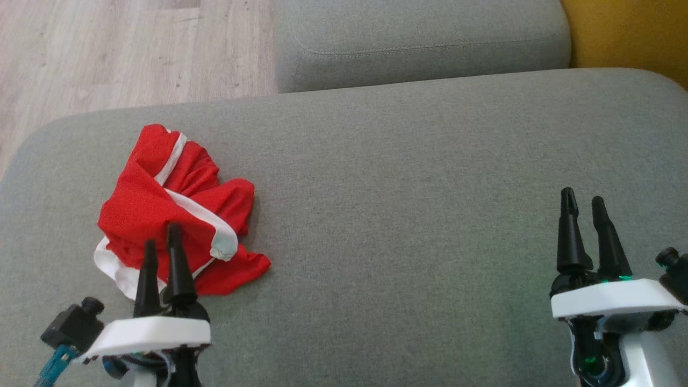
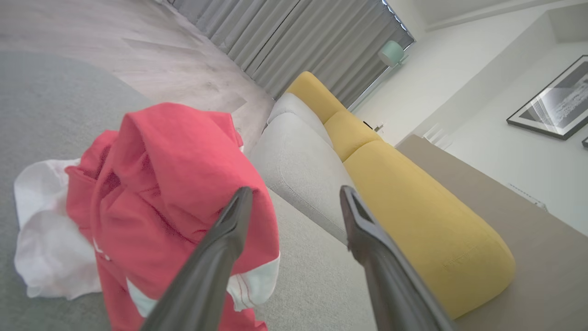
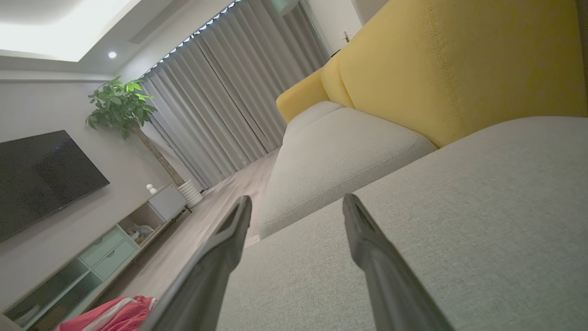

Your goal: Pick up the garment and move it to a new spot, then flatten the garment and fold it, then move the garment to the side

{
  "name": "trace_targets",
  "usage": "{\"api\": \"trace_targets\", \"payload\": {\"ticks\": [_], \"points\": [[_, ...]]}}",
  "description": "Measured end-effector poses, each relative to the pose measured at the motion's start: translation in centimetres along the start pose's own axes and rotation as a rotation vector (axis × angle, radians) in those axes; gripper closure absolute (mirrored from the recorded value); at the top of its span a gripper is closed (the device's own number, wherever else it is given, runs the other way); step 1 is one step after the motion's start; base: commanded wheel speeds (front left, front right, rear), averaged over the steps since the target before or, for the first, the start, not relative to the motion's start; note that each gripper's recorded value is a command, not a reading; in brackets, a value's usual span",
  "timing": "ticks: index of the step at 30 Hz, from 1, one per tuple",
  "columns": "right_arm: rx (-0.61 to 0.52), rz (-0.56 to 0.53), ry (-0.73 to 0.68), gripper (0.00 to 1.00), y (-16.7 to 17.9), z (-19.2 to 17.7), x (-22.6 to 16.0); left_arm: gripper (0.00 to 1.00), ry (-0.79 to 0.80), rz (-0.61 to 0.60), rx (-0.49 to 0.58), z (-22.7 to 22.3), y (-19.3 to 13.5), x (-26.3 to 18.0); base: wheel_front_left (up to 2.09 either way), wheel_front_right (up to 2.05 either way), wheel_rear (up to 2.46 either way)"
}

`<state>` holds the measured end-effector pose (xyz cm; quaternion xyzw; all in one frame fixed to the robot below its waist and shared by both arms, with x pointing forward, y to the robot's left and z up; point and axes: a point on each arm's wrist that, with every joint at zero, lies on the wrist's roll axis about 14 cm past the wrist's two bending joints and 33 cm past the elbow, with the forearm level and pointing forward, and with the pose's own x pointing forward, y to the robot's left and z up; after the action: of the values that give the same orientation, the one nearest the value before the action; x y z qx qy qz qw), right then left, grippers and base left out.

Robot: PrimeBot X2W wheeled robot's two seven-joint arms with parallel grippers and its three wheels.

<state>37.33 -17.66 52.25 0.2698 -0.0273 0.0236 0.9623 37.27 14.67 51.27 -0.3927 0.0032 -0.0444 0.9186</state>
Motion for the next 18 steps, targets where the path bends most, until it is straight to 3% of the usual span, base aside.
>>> {"api": "trace_targets", "payload": {"ticks": [18], "points": [[-0.241,0.048,-0.036,0.00,1.1,0.6,0.0,0.00,0.021,-0.100,0.279,-1.5,-2.5,0.2,0.00,0.00,0.00]]}}
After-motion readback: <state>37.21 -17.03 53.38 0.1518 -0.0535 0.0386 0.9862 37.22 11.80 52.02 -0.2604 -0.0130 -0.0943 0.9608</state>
